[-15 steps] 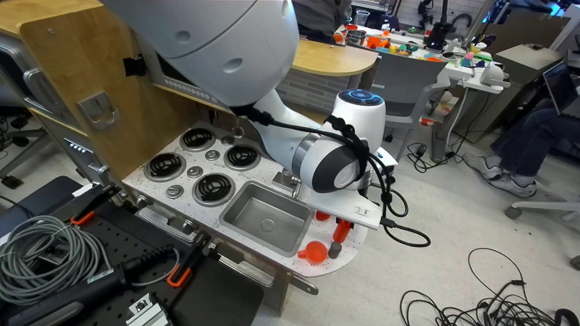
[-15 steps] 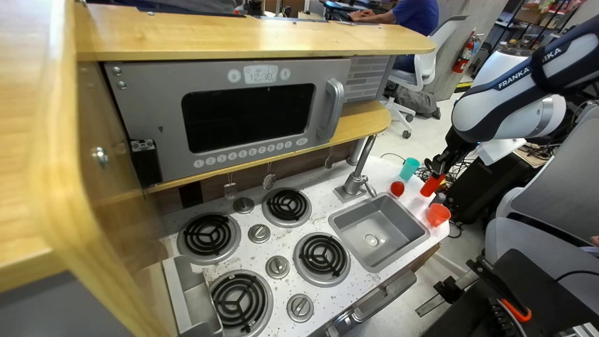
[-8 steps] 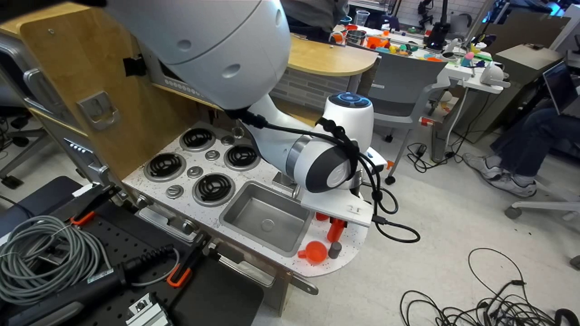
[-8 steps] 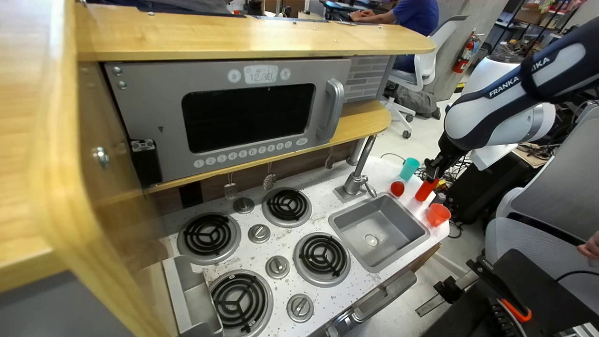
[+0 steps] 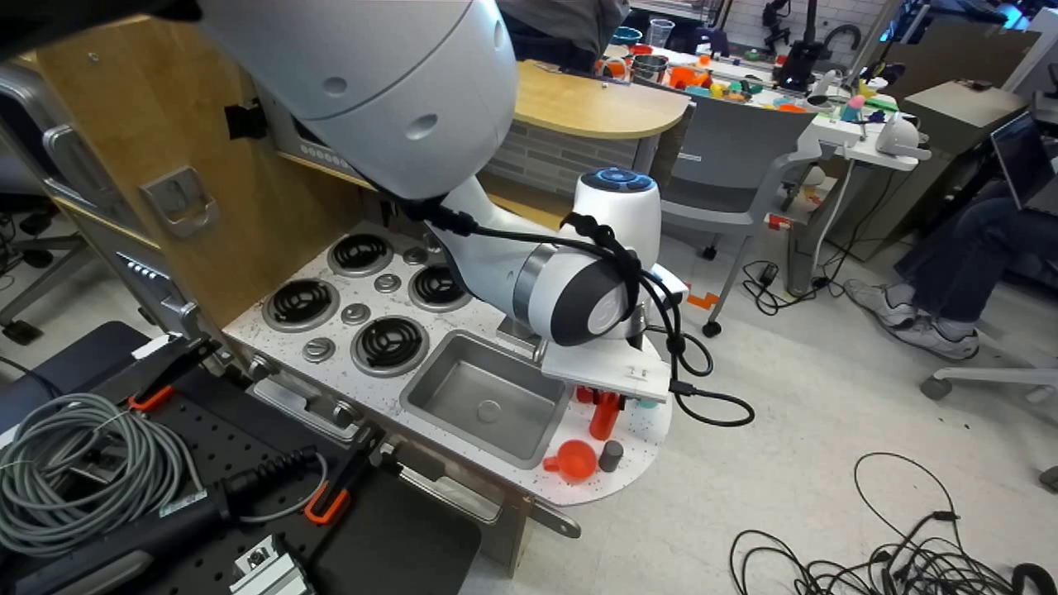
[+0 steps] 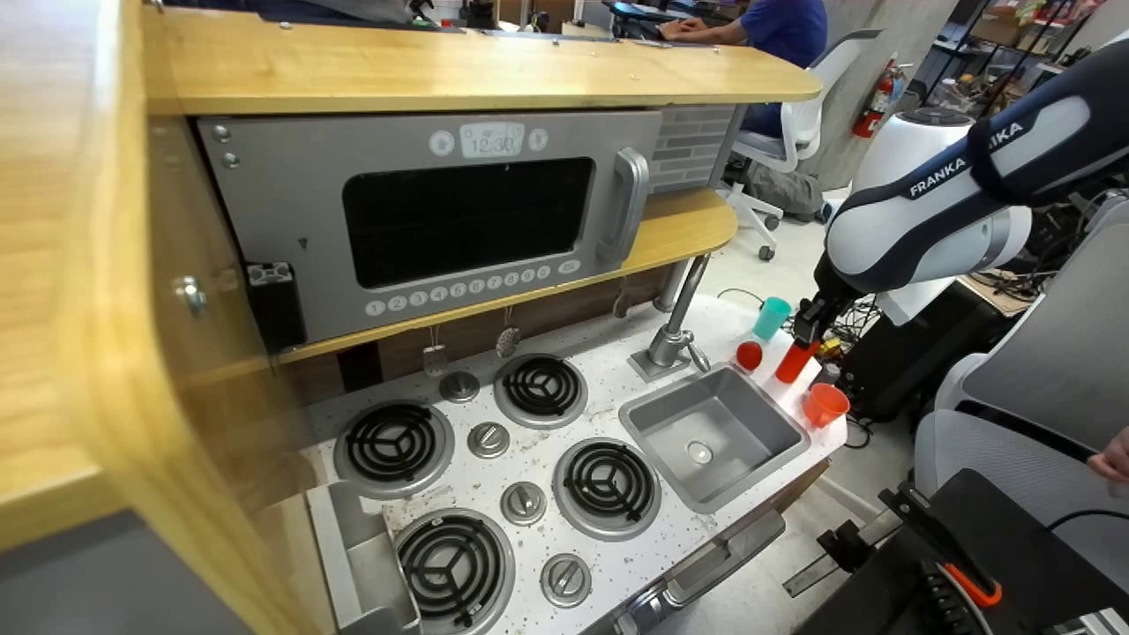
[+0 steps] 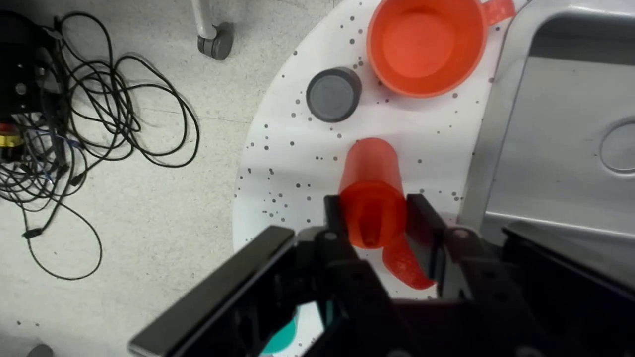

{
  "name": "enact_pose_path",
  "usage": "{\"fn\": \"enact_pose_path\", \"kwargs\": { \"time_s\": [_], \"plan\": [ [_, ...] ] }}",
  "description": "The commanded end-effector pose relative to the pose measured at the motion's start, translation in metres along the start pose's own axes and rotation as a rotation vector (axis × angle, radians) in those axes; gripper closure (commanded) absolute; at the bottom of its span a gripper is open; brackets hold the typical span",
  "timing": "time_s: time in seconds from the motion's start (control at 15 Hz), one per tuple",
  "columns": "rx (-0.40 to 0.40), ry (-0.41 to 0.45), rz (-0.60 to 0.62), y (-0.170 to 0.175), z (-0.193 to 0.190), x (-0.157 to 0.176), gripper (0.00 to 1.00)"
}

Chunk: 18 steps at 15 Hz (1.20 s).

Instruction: Take the sauce bottle out of the cup and put it on the counter

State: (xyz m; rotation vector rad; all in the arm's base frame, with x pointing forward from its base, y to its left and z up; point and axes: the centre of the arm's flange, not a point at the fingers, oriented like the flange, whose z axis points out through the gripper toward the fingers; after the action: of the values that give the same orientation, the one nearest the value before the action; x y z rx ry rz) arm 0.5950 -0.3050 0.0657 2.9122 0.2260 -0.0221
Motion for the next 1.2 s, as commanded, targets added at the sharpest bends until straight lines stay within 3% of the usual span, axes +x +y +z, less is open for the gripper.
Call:
{"fn": "enact_pose_path", "kwargs": {
  "time_s": [0.0, 0.2, 0.27, 0.4, 0.67, 1.0, 1.13],
  "plan": [
    [-0.012, 0.012, -0.038, -0.013, 0.001, 0.009, 0.90],
    [-0.012, 0.014, -0.045, -0.019, 0.001, 0.012, 0.90],
    [-0.012, 0.008, -0.040, -0.019, 0.001, 0.012, 0.40],
    [-0.018, 0.005, -0.038, -0.018, -0.003, 0.010, 0.32],
    [-0.023, 0.021, -0.057, -0.011, -0.030, -0.003, 0.02],
    [0.118, -0.018, -0.122, 0.004, -0.112, -0.028, 0.00],
    [0.221, -0.064, -0.141, 0.014, -0.147, -0.037, 0.00]
  ]
}}
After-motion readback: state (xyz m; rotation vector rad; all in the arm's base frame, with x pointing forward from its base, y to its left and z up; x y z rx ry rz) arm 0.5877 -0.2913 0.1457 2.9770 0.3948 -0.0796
